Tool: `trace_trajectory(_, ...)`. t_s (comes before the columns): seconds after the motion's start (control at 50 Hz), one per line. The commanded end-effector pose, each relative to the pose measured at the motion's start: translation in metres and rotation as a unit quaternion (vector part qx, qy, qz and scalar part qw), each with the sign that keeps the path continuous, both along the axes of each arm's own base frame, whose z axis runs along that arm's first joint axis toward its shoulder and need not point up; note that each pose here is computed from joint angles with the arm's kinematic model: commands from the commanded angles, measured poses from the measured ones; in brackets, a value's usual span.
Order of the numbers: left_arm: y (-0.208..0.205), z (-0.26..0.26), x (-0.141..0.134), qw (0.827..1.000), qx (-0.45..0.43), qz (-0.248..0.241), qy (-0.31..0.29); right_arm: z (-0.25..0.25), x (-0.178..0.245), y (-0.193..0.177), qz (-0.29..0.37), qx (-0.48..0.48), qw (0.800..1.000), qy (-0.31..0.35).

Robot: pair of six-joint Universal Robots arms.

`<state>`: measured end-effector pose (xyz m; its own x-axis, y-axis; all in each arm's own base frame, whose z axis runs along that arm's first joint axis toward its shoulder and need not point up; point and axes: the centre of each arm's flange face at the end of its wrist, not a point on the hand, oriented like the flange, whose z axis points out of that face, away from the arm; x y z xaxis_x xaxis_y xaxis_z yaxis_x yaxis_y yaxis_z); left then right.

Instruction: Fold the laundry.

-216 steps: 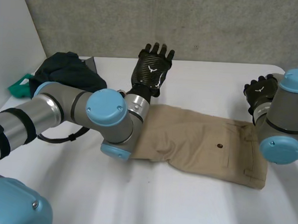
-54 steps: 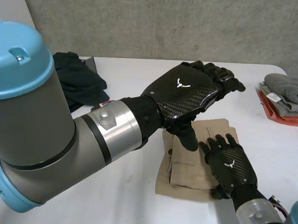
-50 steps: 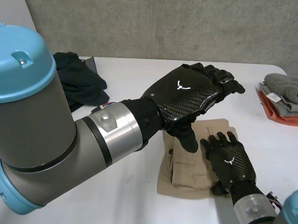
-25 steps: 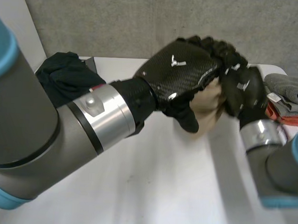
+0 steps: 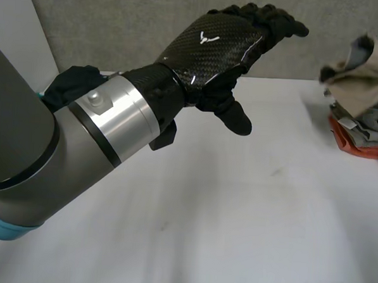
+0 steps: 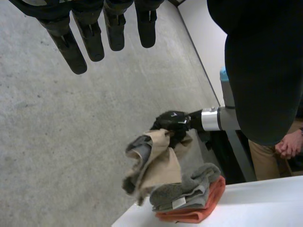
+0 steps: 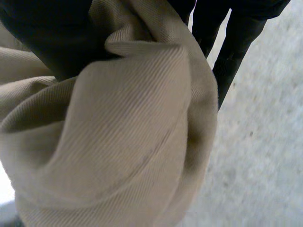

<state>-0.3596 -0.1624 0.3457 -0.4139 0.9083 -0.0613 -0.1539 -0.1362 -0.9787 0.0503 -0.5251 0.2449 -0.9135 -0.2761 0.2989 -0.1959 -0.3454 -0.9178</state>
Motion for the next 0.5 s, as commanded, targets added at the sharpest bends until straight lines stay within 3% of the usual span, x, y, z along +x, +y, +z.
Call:
trace_trajectory(0.02, -0.005, -0.015, -0.004, 1.0, 0.014, 0.0, -0.015, -0.088, -0.043, -0.02, -0.008, 0.06, 0.998, 0.015)
trace_trajectory(0.24, -0.008, -0.022, -0.007, 1.0, 0.021, 0.001, -0.021, -0.111, -0.046, -0.008, 0.02, 0.066, 0.993, 0.094)
trace_trajectory(0.4, -0.009, -0.02, -0.007, 1.0, 0.019, 0.002, -0.018, -0.045, -0.06, -0.011, -0.037, 0.007, 0.995, 0.094)
trace_trajectory(0.5, -0.008, -0.02, -0.007, 1.0, 0.021, 0.002, -0.018, -0.063, -0.064, -0.018, -0.027, 0.021, 0.998, 0.06)
